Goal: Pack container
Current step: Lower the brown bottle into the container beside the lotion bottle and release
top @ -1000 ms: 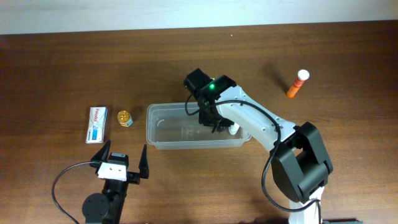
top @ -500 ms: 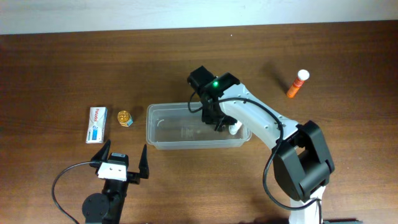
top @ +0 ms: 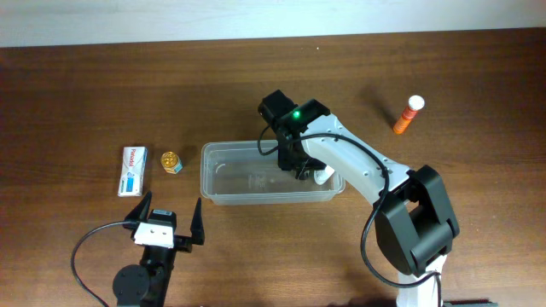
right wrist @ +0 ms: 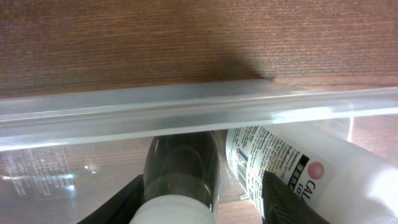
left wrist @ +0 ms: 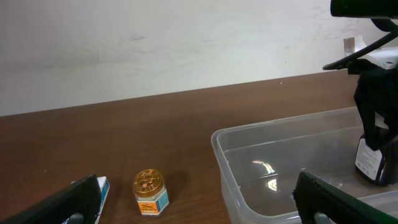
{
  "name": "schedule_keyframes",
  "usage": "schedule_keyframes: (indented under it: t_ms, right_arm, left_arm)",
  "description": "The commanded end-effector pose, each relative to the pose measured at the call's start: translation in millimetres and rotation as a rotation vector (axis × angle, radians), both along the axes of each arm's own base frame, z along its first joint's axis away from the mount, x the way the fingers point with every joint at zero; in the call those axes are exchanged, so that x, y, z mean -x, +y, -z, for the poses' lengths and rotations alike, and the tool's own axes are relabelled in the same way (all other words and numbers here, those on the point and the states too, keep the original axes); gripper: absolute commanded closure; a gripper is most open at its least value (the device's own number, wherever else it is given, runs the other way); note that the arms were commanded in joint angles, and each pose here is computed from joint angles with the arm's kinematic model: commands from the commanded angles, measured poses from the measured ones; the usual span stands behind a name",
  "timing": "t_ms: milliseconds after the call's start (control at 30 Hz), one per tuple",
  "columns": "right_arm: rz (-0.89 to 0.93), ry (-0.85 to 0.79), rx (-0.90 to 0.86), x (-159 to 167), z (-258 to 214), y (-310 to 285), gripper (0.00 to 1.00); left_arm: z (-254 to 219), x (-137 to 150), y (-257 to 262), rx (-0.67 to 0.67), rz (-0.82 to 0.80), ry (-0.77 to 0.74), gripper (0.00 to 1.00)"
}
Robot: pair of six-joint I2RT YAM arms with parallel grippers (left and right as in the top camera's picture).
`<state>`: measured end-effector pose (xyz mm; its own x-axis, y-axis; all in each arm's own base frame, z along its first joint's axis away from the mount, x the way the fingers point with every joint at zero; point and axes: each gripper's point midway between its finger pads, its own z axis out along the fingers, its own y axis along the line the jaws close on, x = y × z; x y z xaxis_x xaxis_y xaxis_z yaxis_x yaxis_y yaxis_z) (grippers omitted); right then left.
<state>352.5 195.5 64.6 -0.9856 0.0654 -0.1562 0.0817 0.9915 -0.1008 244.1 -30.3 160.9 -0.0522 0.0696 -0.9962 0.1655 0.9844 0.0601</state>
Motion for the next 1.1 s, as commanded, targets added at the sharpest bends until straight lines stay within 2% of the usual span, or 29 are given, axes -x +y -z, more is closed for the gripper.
schedule_keyframes:
  t_ms: [0,467,900,1067]
  right_arm:
    - [-0.010,-0.015,0.011,-6,-5,-3,0.48]
    - [-0.058,-0.092,-0.012,-24,-60,5,0.48]
    - [-0.059,-0.082,0.001,-20,-62,2,0.48]
    - [-0.122,-0.074,-0.027,-18,-66,12,0.48]
  left_arm:
    - [2,0,1,-0.016,-0.005,0.001,0.00]
    - [2,0,1,-0.016,-0.005,0.001,0.01]
    - [2,0,1,-0.016,-0.006,0.001,0.00]
    - [2,0,1,-0.016,-0.005,0.001,0.01]
